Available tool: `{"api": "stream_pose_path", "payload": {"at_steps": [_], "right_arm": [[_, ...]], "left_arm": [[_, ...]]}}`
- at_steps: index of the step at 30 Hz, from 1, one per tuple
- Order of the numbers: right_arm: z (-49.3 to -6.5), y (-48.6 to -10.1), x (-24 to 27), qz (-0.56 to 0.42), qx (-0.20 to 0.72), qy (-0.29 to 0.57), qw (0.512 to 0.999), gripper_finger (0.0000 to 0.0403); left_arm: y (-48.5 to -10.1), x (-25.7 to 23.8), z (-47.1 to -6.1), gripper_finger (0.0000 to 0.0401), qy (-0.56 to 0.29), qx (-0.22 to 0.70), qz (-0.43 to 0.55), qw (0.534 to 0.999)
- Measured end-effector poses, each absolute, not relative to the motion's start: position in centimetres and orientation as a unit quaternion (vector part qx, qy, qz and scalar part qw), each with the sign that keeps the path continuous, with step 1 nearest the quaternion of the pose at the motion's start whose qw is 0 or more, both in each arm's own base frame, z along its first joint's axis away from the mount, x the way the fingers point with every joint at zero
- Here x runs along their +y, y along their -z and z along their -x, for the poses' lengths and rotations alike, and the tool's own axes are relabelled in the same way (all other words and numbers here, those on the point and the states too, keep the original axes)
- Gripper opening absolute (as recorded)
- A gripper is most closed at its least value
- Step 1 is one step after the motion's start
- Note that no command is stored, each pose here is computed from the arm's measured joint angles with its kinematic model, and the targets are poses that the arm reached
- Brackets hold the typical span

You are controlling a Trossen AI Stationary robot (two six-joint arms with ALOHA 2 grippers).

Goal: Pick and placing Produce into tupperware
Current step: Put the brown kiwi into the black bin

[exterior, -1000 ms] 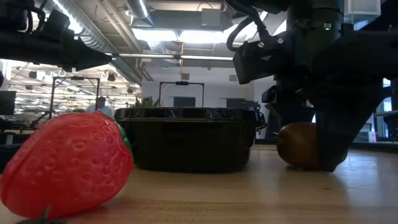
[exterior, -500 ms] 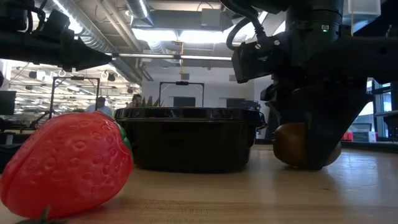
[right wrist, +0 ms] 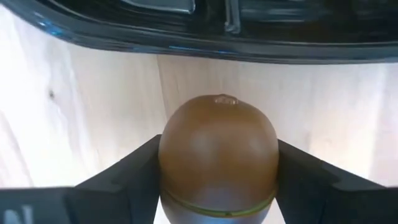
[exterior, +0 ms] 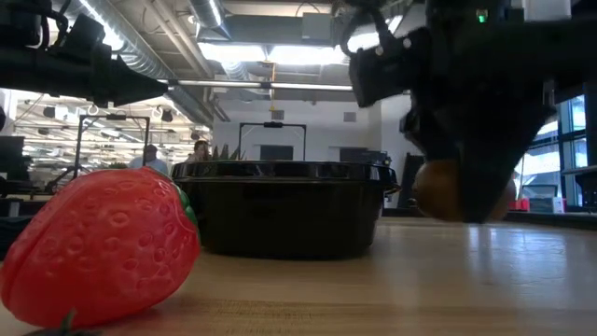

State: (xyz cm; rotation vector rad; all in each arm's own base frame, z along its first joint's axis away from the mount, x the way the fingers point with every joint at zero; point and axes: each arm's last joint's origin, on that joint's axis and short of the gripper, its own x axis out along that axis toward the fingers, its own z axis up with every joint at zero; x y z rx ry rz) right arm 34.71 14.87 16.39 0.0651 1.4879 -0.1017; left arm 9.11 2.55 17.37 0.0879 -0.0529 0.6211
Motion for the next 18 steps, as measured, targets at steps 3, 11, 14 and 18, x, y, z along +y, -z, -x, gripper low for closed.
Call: {"api": "stream_pose_path", "payload": {"at_steps": [3, 11, 14, 18], "right_arm": [[-35.0, -18.1, 14.8, -0.019, 0.683, 0.055, 0.728, 0.0246], [-37.9, -21.7, 12.6, 0.039, 0.618, 0.067, 0.782, 0.025], [-39.5, -22.0, 11.1, 0.044, 0.579, 0.055, 0.812, 0.025], [-41.0, -21.4, 9.1, 0.053, 0.53, 0.045, 0.845, 0.0252]], "left_arm": [[-17.4, 2.5, -9.1, 0.0171, -0.305, -0.026, -0.043, 0.951], [-17.4, 2.5, -9.1, 0.0171, -0.305, -0.026, -0.043, 0.951], [-17.3, 2.5, -9.1, 0.0171, -0.305, -0.026, -0.043, 0.951], [-17.4, 2.5, -9.1, 0.0171, -0.305, -0.026, -0.043, 0.951]]}}
